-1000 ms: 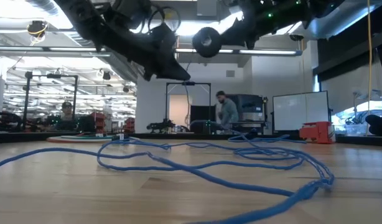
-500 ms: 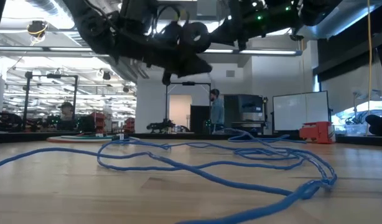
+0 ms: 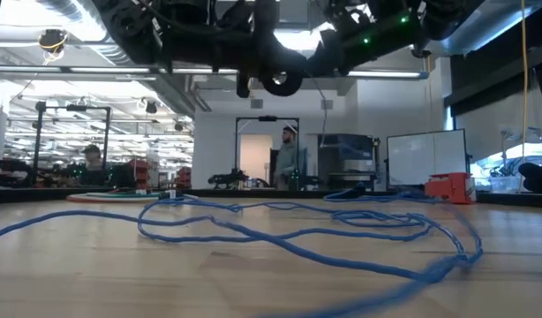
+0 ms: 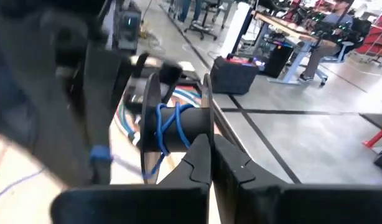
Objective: Coil cords
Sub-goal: Coil the blue wire onto the spool
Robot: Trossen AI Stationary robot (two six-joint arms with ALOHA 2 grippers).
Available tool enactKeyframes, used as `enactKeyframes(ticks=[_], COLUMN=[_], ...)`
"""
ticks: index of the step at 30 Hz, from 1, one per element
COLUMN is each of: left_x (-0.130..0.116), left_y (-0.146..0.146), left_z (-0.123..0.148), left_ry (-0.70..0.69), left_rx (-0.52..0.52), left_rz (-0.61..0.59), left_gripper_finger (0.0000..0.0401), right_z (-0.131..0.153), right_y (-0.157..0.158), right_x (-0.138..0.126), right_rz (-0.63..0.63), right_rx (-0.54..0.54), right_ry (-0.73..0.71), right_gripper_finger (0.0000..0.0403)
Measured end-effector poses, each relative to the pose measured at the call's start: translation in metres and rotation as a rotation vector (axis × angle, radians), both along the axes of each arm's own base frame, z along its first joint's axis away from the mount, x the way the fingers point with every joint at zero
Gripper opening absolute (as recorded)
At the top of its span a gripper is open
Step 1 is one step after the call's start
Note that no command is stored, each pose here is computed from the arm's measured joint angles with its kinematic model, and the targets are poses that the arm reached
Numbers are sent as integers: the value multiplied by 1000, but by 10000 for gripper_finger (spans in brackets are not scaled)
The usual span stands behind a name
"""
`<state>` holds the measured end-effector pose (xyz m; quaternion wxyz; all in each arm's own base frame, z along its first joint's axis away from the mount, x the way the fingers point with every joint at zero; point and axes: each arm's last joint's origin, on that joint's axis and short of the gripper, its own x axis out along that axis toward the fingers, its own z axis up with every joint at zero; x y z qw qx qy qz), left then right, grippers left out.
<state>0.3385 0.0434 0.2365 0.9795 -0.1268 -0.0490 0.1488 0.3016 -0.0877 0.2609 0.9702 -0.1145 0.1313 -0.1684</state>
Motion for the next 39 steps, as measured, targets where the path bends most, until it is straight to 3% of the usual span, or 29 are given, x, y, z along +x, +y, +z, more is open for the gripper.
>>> enactKeyframes(ticks=[8,20,28,34,39], left_x=[-16,-52,-60,-62,-61], left_y=[6,17,22,21,14], left_z=[18,26,18,14,13], left_ry=[75,391,551,582,561], left_rx=[23,101,186,134,54], left_rz=[23,52,45,49,1], left_gripper_finger=[4,6,4,19,69], right_z=[-5,-15,-11,-12,-12], right_y=[1,1,2,1,1], right_x=[-2,-4,-2,-3,-3], right_rz=[22,36,59,35,35], right_rx=[-55,-38,18,17,19], right_ry=[97,186,157,173,177], right_gripper_finger=[3,3,3,3,3])
